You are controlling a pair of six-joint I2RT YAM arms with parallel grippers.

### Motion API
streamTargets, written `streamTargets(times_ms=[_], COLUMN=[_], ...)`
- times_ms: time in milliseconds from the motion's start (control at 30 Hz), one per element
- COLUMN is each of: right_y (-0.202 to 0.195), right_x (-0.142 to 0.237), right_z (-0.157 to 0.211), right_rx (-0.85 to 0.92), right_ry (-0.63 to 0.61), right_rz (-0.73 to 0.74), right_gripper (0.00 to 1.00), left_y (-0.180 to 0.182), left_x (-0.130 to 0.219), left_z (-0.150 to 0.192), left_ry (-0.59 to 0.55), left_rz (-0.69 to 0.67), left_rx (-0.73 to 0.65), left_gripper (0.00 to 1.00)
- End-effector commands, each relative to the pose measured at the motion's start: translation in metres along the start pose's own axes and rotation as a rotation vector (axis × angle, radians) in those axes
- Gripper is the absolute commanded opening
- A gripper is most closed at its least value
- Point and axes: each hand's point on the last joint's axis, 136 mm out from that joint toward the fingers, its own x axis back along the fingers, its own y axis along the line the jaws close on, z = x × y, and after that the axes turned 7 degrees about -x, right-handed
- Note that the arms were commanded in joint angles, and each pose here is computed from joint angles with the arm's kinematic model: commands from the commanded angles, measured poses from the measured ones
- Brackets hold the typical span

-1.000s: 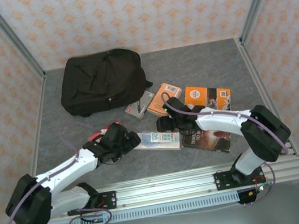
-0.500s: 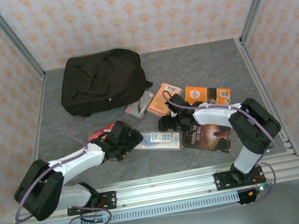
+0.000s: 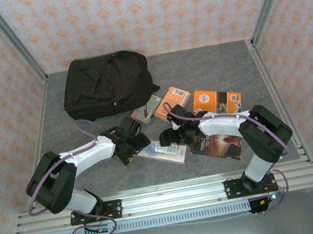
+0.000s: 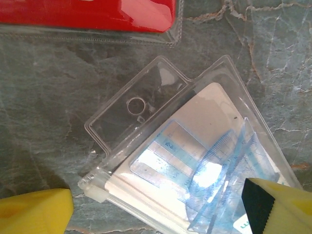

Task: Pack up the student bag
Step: Pick up the personal item from the bottom-center of the table.

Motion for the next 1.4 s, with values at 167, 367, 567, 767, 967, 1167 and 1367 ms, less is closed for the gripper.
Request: streamTargets(times_ms=[167,367,567,767,967,1167,1367], right_y=[0.025,0.053,0.060,0.056,0.055,0.059,0.068], right_x=[-0.002,-0.011,-0.025,-0.029,-0.037,-0.042,-0.046], right_z=[0.033,0.029,0.017,0.012,0.018,0.017,0.014], right_rx=[-0.035,-0.058,-0.092,-0.089,-0.046,-0.034,-0.052], right_ry=[0.126,0.173,0.184,0.197,0.255,0.281,0.299], right_rz=[-0.128,-0.262,-0.307,-0.311,-0.310,-0.322,-0.366], right_gripper=[0.72,0.70,0.68,0.64,0.62,0.59,0.55], left_y=[-0.041,-0.033,-0.012,0.014,0.023,0.014,-0.005], left_x=[0.020,0.029,0.021,0.034,0.027,0.013,0.004], left_z=[-0.052,-0.050,-0.032,-0.020,-0.007,-0.004,-0.004], left_ry=[-0.211,-0.216,-0.182,-0.208,-0.188,-0.160,-0.139], left_rz=[0.206,0.253,0.247,0.228,0.293,0.327,0.372], left_rx=[-0.044,-0.034,-0.012,-0.012,0.059,0.078,0.086], left_gripper=[0.92,0.91,0.89,0.89,0.84,0.77,0.63])
